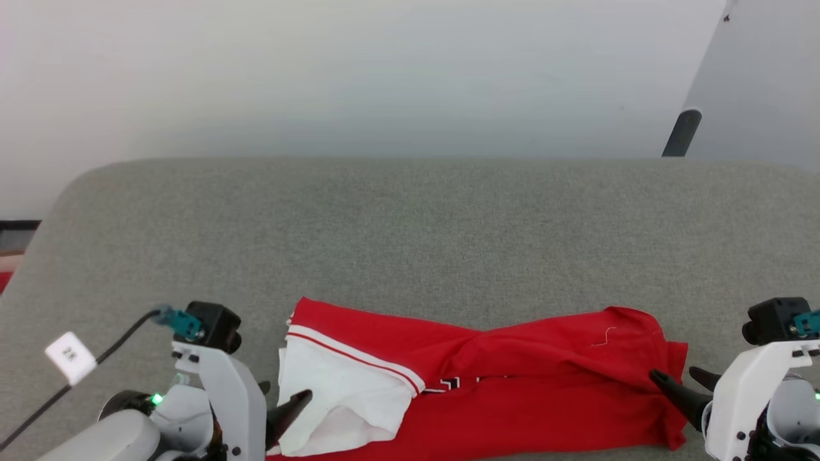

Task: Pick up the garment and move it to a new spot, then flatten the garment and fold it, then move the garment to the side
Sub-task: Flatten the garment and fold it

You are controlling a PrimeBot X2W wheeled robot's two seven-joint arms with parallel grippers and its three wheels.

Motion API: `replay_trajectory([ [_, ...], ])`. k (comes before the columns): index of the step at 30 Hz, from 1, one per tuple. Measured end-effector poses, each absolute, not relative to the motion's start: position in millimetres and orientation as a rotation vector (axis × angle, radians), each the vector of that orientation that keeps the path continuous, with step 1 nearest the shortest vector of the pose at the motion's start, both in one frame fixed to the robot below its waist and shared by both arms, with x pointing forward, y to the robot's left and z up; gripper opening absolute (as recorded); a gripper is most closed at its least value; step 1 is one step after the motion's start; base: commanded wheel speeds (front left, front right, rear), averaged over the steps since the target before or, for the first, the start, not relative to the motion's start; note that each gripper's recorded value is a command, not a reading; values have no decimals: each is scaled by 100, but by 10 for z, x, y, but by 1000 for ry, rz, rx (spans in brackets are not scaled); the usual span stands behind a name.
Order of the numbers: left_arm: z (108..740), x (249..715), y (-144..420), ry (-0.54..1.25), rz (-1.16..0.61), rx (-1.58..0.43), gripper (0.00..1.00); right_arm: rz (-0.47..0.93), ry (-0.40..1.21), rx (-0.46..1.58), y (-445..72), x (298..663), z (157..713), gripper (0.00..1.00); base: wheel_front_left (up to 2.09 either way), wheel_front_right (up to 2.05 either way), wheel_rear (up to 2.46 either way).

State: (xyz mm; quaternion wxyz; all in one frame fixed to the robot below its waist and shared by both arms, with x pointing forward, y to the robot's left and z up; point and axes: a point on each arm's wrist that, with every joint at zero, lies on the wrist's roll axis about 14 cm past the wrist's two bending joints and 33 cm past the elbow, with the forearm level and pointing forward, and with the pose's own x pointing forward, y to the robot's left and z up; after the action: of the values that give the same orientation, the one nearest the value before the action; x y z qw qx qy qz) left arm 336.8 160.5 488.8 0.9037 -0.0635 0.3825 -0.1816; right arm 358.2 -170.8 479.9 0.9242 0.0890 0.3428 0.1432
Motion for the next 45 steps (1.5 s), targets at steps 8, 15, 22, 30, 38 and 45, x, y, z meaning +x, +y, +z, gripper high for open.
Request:
replay_trajectory([
  [8,5194,3450,1736,508,-330,-157,100,244,665,236,-1784,3508,4890,100,0,0,0],
  [15,5271,3396,2005,309,-234,-191,100,198,660,250,-1874,3478,4917,100,0,0,0],
  [22,5282,3279,2399,161,-91,-217,100,163,679,248,-1953,3489,4917,100,0,0,0],
  [30,5134,3123,2627,143,12,-263,100,126,753,231,-2033,3589,4852,100,0,0,0],
  [38,5005,3125,2615,150,36,-303,100,106,851,218,-2038,3806,4694,100,0,0,0],
  [45,4871,3174,2579,169,43,-325,100,120,984,202,-1937,3960,4374,100,0,0,0],
])
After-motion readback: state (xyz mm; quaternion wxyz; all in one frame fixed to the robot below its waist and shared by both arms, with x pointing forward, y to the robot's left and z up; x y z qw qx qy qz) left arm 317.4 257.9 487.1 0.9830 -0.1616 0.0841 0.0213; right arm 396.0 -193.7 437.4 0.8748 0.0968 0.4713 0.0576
